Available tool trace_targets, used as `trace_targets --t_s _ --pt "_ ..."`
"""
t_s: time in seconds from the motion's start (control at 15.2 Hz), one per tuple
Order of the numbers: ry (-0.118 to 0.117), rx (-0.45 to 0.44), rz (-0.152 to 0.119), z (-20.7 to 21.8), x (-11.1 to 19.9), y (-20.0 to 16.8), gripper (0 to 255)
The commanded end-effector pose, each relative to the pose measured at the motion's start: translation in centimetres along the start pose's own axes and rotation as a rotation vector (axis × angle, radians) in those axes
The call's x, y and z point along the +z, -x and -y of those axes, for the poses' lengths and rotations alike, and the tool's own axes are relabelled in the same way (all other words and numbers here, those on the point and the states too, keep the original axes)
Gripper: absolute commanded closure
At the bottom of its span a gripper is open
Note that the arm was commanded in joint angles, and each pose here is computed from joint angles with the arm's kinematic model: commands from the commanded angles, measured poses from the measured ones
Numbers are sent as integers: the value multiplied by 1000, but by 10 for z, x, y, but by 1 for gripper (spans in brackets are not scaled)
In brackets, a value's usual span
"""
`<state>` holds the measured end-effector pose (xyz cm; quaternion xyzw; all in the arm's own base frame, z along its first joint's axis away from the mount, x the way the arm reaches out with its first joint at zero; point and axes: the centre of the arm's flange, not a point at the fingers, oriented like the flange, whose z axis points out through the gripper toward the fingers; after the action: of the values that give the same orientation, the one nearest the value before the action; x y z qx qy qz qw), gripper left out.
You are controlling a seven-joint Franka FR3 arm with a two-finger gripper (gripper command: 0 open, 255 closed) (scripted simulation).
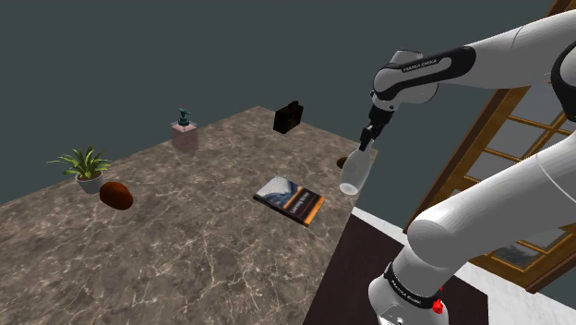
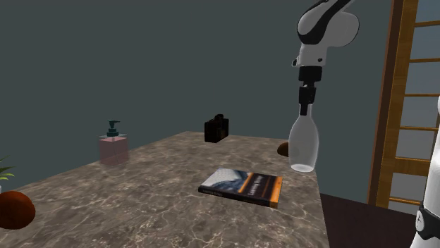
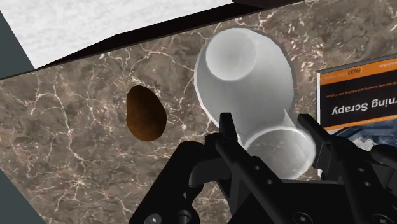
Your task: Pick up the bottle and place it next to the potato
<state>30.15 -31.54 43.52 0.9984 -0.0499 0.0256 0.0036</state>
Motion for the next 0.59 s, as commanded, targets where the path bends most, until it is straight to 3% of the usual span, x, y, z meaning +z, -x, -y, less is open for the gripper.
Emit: trace_targets --t_s 0.0,0.2,0.26,0.53 --pt "0 0 -1 0 0 0 255" --pt "0 0 -1 0 0 0 255" --pt "0 0 -1 0 0 0 0" --pt "0 0 -1 0 0 0 0"
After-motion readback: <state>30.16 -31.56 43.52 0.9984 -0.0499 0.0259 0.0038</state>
